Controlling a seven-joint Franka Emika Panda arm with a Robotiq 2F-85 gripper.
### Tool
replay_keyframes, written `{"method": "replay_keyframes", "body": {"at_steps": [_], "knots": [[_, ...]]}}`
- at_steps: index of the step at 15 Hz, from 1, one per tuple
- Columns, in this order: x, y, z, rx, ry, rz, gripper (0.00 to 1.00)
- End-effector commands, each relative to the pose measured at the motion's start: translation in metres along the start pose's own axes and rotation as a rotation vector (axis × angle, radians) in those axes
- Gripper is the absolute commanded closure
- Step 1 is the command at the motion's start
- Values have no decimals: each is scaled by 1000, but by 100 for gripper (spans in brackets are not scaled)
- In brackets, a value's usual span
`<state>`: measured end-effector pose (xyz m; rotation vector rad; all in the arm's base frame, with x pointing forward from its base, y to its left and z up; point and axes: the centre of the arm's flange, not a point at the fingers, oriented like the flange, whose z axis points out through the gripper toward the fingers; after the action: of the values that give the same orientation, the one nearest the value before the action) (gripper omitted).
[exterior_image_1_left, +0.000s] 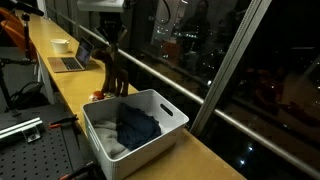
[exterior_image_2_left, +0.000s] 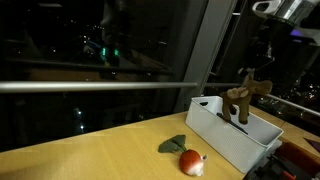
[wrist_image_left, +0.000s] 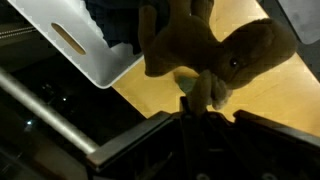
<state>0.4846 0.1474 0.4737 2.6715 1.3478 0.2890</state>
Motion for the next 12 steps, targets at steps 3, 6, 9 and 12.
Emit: {"method": "replay_keyframes", "body": {"at_steps": [3,6,9,12], "knots": [[73,-34,-49,-59,-70,-100,99],[88,-37,-30,-39,-74,-136,99],[98,-40,-6,2,-83,-147,99],[104,-38,17,32,-109,-148,64]]}}
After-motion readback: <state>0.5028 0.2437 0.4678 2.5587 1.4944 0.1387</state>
